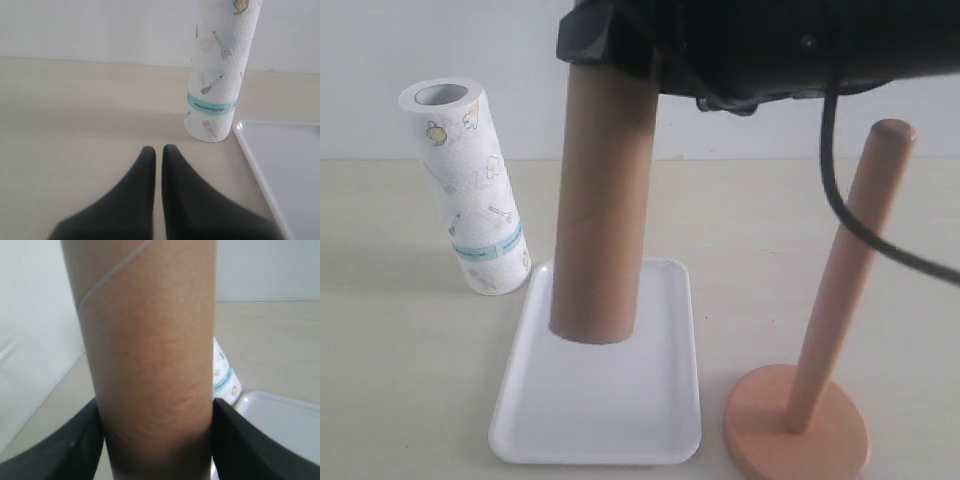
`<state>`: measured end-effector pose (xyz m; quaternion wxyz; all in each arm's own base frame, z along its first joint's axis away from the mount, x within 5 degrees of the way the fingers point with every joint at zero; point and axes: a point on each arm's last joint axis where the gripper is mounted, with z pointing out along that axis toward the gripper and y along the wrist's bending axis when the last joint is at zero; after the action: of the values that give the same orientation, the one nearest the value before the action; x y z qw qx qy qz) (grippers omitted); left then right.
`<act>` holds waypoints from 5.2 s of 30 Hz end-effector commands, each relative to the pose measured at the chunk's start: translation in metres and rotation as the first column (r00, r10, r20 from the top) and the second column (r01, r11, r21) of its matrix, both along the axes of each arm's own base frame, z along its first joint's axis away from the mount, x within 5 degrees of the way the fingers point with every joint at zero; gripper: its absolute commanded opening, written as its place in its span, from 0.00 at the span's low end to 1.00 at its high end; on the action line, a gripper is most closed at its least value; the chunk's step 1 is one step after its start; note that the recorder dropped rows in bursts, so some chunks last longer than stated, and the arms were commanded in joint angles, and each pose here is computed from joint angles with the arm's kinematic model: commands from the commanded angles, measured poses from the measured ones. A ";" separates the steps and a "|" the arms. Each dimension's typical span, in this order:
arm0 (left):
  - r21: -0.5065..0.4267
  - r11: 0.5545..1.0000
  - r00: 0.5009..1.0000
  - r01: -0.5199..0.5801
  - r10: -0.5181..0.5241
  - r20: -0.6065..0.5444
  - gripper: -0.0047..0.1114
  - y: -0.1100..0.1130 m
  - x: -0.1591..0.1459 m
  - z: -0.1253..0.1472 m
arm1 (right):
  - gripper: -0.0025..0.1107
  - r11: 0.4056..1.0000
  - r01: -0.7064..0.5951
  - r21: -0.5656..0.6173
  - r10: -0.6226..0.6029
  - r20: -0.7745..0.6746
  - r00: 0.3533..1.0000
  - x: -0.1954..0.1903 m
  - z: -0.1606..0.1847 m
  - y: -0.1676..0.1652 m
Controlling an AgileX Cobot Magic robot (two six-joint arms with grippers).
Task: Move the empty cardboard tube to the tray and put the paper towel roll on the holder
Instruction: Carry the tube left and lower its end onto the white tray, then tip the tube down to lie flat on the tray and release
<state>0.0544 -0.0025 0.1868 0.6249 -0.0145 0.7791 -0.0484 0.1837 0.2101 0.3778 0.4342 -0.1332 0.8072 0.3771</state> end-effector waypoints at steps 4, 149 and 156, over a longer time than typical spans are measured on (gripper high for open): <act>-0.006 1.000 1.000 0.004 -0.004 0.012 0.08 0.000 0.000 0.000 | 0.02 0.997 -0.009 -0.071 0.006 -0.043 0.999 0.025 0.019 -0.013; -0.006 1.000 1.000 0.004 -0.004 0.012 0.08 0.000 0.000 0.000 | 0.59 0.932 -0.225 0.284 0.361 -0.667 0.652 0.208 -0.271 0.015; -0.006 1.000 1.000 0.004 -0.004 0.012 0.08 0.000 0.000 0.000 | 0.59 0.943 -0.220 0.250 0.331 -0.635 0.698 0.211 -0.258 0.014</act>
<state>0.0544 -0.0025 0.1868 0.6249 -0.0145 0.7791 -0.0484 0.3939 0.2242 0.1093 0.0451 -0.0669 0.8466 0.5261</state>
